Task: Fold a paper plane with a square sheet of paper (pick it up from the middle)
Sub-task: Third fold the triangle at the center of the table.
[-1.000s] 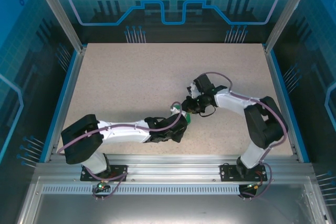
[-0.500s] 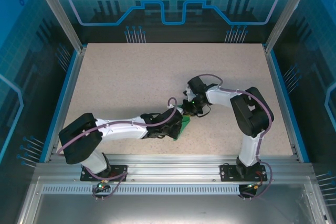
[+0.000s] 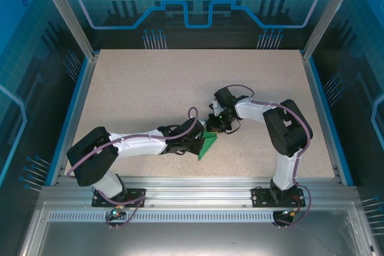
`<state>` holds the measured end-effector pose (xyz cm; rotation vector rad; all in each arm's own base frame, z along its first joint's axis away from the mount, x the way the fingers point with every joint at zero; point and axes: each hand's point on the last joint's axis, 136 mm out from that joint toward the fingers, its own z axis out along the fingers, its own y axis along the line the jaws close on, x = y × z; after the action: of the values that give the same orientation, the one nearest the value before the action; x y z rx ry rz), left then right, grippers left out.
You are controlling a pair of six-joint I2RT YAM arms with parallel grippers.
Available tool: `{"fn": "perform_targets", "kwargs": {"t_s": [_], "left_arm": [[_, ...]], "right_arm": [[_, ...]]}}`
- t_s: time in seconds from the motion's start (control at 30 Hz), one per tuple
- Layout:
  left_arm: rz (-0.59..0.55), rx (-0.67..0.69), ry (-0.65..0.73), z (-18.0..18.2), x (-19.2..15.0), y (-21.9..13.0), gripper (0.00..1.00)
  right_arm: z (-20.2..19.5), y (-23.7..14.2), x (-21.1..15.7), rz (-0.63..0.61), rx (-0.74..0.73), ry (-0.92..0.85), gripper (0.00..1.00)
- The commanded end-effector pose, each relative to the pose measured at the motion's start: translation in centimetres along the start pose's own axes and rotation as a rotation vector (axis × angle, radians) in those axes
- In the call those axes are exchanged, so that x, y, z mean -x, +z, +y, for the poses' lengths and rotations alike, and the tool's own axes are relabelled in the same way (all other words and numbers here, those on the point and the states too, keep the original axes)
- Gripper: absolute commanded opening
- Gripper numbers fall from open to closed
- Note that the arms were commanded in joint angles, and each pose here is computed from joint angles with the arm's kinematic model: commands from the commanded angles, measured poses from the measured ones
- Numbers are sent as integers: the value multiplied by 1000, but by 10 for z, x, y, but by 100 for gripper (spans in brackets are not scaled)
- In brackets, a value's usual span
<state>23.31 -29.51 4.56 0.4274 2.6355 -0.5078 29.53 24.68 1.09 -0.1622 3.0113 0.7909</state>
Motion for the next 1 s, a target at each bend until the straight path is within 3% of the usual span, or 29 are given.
{"fn": "perform_targets", "kwargs": {"t_s": [0.0,0.97], "left_arm": [[15,-15,4,4,-3,6,0],[43,3,-7,16,-8,23,0]], "right_arm": [[-7,10,-12,46,-46,-5,14],[6,-1,-9,23,-8,-12,17]]}}
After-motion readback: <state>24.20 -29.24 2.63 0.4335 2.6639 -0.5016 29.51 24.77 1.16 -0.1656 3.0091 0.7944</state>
